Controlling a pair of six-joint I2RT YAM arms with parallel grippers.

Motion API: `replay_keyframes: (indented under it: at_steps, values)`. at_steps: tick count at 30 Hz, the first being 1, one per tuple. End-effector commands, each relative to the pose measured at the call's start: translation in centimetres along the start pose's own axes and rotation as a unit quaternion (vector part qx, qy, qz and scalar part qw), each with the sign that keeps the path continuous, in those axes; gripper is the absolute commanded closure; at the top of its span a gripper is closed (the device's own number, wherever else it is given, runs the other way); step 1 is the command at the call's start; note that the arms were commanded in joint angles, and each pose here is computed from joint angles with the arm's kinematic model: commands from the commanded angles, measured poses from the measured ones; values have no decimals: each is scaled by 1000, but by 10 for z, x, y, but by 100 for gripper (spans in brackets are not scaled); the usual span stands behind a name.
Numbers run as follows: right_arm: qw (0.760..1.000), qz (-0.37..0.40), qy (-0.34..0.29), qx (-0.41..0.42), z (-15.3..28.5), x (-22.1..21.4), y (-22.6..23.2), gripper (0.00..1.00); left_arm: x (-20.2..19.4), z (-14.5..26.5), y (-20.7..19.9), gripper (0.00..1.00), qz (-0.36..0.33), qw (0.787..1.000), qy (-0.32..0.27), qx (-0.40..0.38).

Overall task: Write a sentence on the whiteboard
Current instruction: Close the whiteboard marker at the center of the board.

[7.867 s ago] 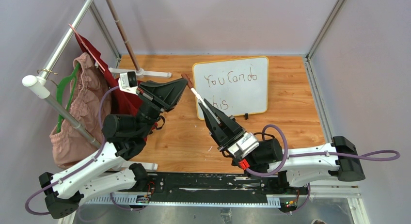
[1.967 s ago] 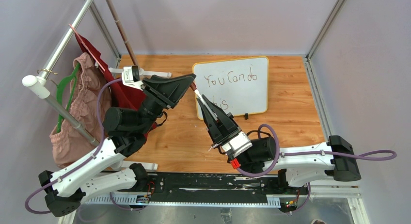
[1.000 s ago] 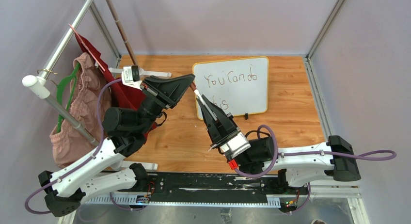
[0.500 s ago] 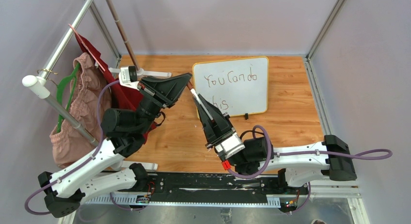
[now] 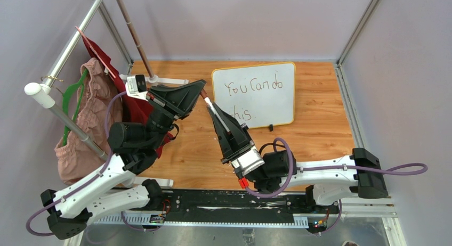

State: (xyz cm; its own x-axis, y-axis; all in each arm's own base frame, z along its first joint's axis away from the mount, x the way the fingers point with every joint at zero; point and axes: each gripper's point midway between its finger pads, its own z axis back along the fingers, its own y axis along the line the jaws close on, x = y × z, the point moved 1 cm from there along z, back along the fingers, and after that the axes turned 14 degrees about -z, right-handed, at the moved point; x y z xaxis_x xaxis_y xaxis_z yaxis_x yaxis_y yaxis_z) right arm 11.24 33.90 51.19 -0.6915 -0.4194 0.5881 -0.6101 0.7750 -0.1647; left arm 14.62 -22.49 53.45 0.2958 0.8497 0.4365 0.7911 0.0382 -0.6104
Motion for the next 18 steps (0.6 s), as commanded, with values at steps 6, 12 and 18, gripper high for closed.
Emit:
replay_keyframes:
  at_steps: [6, 12, 18]
  values:
    - [999, 10, -11, -36, -14, 4, -16, 100, -56, 16, -4, 100, 31, 994, 104, -22]
    - [999, 12, -10, -42, -16, 2, -18, 100, -68, 18, -6, 100, 38, 992, 121, -25]
    - [999, 14, -10, -46, -19, 0, -20, 100, -84, 19, -9, 100, 49, 988, 142, -29]
